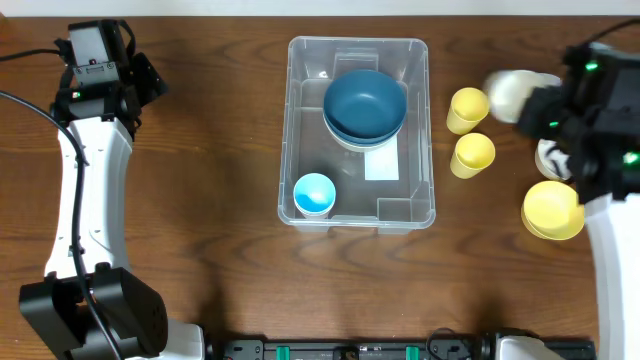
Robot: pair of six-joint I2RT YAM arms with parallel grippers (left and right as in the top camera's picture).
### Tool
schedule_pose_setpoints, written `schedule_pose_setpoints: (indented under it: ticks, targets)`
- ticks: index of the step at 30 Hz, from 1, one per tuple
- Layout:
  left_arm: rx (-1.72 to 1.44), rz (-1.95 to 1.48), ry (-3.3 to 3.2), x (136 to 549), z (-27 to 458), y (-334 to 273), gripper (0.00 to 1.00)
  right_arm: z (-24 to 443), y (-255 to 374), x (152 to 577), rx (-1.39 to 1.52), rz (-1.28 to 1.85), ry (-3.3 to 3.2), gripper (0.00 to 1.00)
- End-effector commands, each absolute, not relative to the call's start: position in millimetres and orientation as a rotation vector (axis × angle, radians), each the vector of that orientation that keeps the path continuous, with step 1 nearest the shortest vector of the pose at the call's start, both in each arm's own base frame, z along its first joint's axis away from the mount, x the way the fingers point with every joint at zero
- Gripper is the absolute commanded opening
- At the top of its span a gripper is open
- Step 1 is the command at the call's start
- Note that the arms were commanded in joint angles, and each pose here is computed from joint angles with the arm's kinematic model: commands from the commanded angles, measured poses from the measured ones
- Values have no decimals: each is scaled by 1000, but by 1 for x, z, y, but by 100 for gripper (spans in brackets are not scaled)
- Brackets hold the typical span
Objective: Pack container
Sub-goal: 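Stack the white cup onto the blue and pink cups, release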
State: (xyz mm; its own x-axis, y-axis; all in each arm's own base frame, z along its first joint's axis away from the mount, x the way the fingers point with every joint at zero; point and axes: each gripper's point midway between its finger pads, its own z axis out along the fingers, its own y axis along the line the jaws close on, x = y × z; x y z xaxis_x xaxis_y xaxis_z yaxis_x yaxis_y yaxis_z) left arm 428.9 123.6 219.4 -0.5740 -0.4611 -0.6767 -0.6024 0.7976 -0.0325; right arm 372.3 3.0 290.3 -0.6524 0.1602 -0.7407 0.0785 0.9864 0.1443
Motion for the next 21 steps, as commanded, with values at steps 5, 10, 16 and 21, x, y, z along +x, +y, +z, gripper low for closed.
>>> schedule_pose_setpoints:
  ticks: [5, 10, 16, 21]
  targets:
    - [-785, 273, 2256, 427, 231, 127, 98, 320, 137, 357, -350, 336, 2154, 1]
    - [-785, 273, 2257, 427, 231, 127, 98, 296, 201, 341, -550, 409, 2187, 1]
    - [-785, 273, 2257, 427, 231, 127, 98, 229, 260, 323, -761, 436, 2342, 1]
    - [-785, 273, 2257, 427, 231, 127, 98, 187, 296, 305, -905, 430, 2408, 1]
